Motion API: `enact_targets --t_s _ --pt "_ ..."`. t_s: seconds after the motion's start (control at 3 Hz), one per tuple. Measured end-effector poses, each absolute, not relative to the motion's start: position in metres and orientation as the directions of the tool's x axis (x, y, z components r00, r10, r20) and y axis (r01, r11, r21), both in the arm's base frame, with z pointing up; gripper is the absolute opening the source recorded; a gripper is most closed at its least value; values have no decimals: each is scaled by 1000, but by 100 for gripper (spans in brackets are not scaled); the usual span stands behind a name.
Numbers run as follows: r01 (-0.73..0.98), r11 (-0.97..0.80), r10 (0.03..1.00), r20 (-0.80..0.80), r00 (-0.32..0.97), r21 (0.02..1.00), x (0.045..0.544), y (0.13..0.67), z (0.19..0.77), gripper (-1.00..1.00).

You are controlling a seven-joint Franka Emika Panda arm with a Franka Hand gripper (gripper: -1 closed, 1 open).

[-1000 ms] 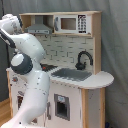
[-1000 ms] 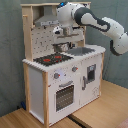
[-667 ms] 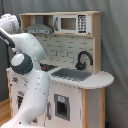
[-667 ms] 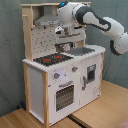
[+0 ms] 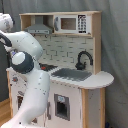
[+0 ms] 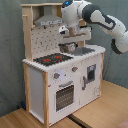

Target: Play with the kitchen

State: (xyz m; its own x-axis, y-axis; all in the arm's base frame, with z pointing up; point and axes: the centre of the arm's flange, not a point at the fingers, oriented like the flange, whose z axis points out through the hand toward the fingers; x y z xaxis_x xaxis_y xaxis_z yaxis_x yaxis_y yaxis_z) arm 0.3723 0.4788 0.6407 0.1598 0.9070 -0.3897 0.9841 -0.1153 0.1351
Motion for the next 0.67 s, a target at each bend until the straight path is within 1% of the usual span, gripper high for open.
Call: enact_targets --t_s 0.33,0.67 --pt "983 -93 906 -397 148 156 352 486 639 -100" --pt "977 -101 900 -400 170 187 337 489 636 -100"
